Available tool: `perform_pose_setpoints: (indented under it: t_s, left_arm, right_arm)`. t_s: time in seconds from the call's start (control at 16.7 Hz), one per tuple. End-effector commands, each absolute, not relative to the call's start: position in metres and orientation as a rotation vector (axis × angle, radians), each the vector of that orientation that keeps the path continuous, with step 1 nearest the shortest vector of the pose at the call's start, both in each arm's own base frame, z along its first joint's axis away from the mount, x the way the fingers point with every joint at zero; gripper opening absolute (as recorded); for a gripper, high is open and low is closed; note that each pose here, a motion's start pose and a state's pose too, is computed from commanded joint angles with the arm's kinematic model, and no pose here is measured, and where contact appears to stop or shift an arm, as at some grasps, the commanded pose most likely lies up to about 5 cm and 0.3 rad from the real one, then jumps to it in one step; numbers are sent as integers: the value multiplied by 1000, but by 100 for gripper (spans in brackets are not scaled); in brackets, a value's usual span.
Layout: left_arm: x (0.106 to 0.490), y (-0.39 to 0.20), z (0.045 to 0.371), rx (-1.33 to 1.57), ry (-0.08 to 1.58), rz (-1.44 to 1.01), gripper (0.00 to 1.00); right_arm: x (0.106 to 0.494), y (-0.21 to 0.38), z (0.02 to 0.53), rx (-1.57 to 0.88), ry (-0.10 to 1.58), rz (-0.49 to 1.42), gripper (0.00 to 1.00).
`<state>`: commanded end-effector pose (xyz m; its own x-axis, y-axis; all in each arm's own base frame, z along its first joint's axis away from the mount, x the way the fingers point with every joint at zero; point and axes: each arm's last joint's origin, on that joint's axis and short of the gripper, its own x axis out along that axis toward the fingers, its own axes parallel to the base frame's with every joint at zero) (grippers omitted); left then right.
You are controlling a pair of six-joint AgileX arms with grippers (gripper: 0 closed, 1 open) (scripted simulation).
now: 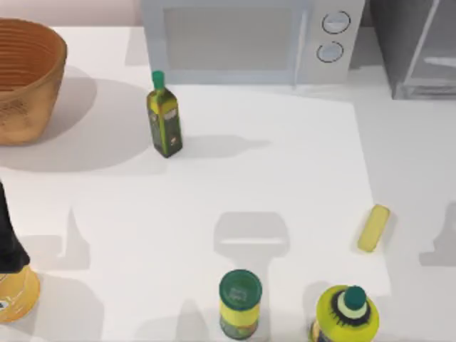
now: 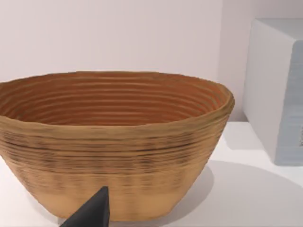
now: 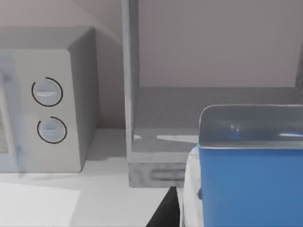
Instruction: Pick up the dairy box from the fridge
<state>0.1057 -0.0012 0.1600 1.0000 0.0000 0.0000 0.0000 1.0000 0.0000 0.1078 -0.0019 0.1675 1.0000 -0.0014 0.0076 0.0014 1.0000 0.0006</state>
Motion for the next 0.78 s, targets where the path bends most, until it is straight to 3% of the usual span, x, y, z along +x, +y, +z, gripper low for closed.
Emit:
perform_pose_setpoints:
  t_s: [0.48,0.78]
  left_arm:
    - [106,-1,160,0,0,0,100]
    - [106,-1,160,0,0,0,100]
  right_arm:
    - [106,-1,160,2,1,-2,0]
    - [112,9,188,-25,-64,132,0]
